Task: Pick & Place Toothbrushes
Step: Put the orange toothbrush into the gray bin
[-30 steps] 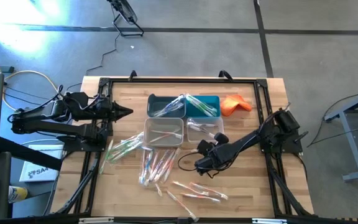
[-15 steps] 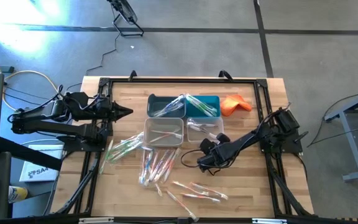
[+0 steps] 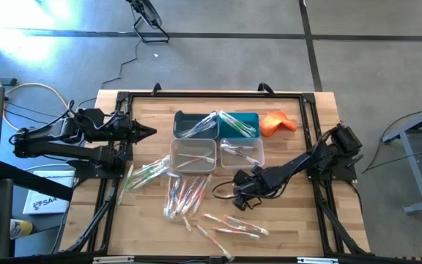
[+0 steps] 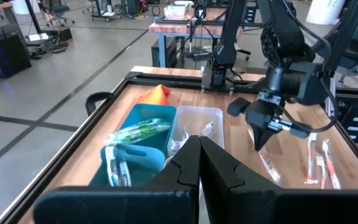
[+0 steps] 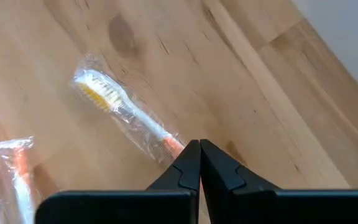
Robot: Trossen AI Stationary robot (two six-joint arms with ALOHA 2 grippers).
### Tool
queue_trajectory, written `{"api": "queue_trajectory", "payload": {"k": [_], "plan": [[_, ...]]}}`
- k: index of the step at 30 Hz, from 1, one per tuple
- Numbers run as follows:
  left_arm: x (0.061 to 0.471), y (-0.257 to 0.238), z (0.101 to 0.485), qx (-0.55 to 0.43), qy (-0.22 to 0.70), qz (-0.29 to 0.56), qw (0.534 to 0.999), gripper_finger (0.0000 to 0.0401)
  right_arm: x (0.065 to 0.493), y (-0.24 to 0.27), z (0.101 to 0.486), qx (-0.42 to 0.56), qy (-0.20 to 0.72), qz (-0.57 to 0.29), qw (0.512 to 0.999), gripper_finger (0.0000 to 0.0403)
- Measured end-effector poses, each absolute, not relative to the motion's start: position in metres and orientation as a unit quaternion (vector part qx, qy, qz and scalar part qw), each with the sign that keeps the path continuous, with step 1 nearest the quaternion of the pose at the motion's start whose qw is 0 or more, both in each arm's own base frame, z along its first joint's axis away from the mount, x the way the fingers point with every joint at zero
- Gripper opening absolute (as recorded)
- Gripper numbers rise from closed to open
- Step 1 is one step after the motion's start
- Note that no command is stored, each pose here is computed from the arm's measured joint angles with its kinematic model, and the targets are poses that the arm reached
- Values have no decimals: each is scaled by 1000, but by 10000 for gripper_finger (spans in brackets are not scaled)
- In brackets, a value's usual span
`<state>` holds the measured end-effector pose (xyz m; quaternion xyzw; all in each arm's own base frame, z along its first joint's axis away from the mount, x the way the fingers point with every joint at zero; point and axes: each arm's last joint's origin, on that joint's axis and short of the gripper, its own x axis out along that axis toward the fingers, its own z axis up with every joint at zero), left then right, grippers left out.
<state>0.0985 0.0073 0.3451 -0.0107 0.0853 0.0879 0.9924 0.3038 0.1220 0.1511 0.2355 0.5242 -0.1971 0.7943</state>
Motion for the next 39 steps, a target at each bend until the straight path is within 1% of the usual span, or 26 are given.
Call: {"api": "queue_trajectory", "payload": {"k": [6,11,15,19,24,27,29,32,34,36,39], "plan": [[98,7,343,-10,96,88,991,0,304,118,153,226,509,-214,802,3],[98,7,343,-14,97,88,991,0,304,111,177,233,480,-194,823,3],[98,7,343,-13,96,88,991,0,304,109,201,224,473,-94,847,3],[98,7,343,-13,97,88,991,0,305,109,214,224,465,-10,856,3],[98,7,343,-13,97,88,991,0,305,114,218,249,474,69,842,3],[98,7,343,-14,97,88,991,0,305,115,218,228,477,100,843,3],[98,7,343,-14,96,88,991,0,306,115,217,208,474,99,850,3],[98,7,343,-14,96,88,991,0,307,112,216,183,459,62,867,5],[98,7,343,-14,96,88,991,0,307,111,216,171,452,40,875,13],[98,7,343,-14,96,88,991,0,307,110,216,167,449,33,877,30],[98,7,343,-14,96,88,991,0,307,110,215,165,450,29,877,69]]}}
